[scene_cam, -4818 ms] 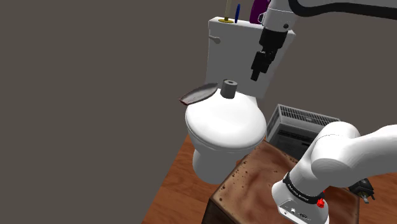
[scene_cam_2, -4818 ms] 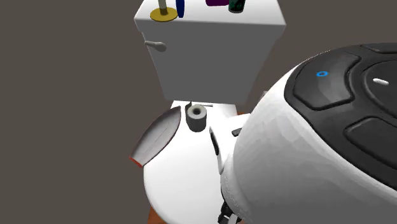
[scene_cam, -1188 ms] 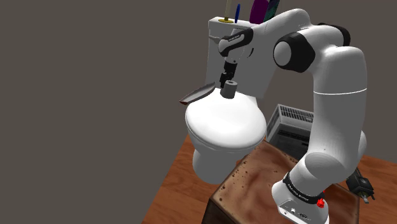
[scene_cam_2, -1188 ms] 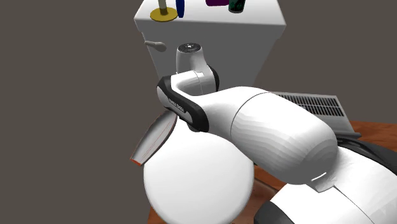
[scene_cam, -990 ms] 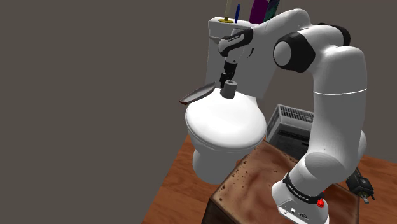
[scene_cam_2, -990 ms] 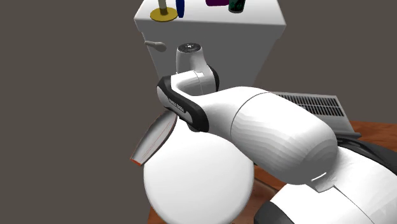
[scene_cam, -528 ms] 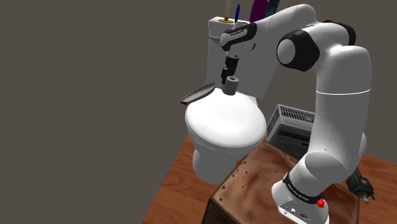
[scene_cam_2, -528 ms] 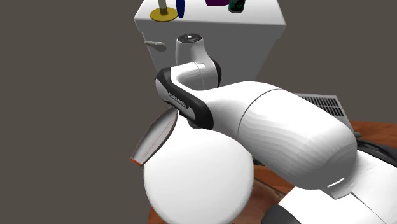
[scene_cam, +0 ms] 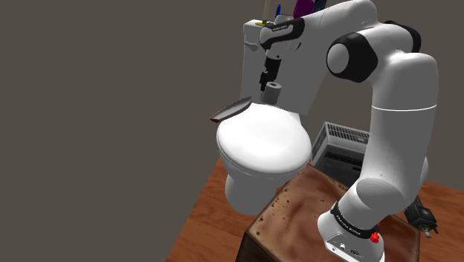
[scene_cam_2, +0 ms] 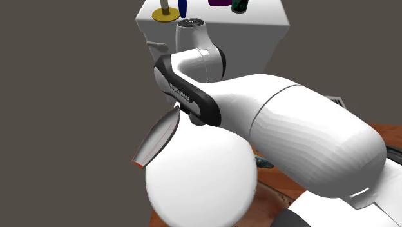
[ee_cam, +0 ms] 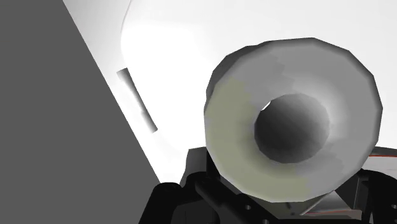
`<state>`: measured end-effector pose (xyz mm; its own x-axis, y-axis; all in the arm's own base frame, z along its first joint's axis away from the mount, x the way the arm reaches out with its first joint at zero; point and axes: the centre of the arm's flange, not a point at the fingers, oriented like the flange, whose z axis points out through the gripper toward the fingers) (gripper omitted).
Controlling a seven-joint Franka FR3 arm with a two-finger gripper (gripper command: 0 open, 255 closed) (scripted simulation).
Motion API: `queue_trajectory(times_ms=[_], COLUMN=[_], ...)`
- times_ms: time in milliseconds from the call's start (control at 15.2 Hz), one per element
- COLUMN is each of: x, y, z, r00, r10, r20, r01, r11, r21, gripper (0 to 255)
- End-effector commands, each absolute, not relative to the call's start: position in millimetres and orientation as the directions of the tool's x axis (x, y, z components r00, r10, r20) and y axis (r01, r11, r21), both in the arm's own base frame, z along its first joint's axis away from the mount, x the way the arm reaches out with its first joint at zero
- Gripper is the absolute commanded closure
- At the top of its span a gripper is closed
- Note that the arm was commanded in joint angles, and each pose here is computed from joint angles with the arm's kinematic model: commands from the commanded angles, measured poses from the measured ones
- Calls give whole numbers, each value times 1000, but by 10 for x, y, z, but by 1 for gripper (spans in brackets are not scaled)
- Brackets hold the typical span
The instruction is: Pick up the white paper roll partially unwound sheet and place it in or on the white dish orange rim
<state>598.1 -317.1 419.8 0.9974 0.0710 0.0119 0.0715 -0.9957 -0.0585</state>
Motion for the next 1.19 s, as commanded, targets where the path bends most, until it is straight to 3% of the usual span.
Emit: queue_trajectory(times_ms=[0, 660, 1122], x=[5983, 5982, 6488], y=[-3164, -3164, -2399], z=[4304, 4791, 4900], r00=[997, 997, 997], r10=[71, 71, 71], r20=[12, 12, 12], r01=[72, 72, 72], r11=[-996, -996, -996], r21=[-58, -58, -58], gripper=[255, 255, 255])
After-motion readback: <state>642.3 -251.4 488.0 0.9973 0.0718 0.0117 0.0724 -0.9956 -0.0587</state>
